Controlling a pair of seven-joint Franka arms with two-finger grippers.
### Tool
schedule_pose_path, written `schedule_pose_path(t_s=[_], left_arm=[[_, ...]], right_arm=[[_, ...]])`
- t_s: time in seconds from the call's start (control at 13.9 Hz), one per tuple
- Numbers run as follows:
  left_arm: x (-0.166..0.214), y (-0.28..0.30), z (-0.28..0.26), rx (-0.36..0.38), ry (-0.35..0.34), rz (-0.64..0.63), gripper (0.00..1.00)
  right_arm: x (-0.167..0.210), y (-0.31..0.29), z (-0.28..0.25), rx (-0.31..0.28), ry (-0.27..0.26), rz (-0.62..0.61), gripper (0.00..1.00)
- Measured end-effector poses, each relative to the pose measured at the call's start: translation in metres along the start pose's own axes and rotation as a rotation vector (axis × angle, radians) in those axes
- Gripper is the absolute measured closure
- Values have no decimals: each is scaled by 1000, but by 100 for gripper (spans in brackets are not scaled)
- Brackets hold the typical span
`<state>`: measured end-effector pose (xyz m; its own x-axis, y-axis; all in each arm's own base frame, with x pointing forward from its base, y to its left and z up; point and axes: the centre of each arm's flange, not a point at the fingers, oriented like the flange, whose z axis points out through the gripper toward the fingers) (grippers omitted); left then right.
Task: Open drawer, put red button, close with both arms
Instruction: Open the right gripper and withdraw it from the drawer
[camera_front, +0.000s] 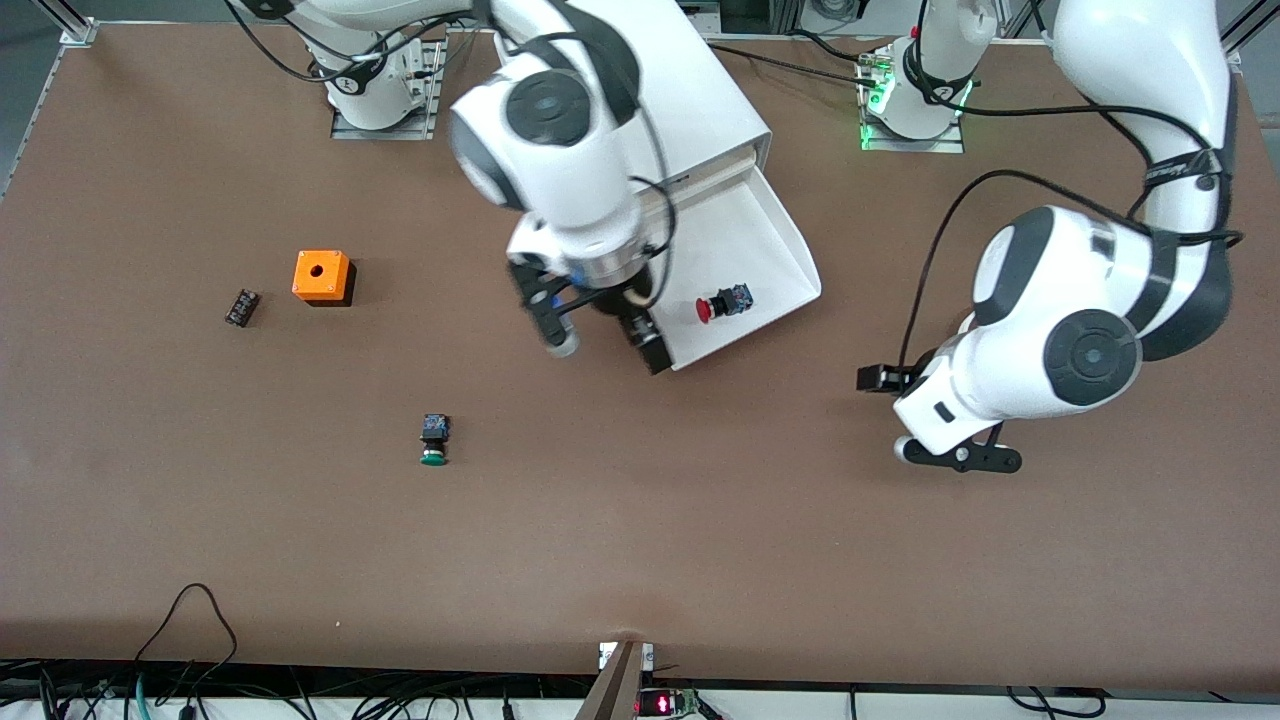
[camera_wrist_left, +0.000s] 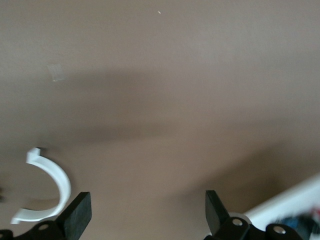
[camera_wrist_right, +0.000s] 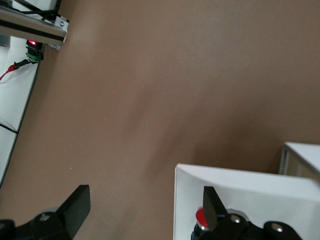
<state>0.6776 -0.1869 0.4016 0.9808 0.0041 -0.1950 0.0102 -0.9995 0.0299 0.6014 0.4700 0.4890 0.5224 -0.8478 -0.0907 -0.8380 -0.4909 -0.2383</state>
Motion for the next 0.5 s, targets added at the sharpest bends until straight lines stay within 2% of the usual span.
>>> schedule_pose_path(t_s=[0.14,0.29,0.5], left_arm=[[-1,21,28,-9,15,-106,0],[-8,44,56,-8,15,-181,0],[-23,73,85,3,-3,-267,0]], right_arm=[[61,2,-19,-40,-38,-66,0],[116,8,-35,-76,-48,-129,0],[166,20,-45,-110,-50,-241,0]])
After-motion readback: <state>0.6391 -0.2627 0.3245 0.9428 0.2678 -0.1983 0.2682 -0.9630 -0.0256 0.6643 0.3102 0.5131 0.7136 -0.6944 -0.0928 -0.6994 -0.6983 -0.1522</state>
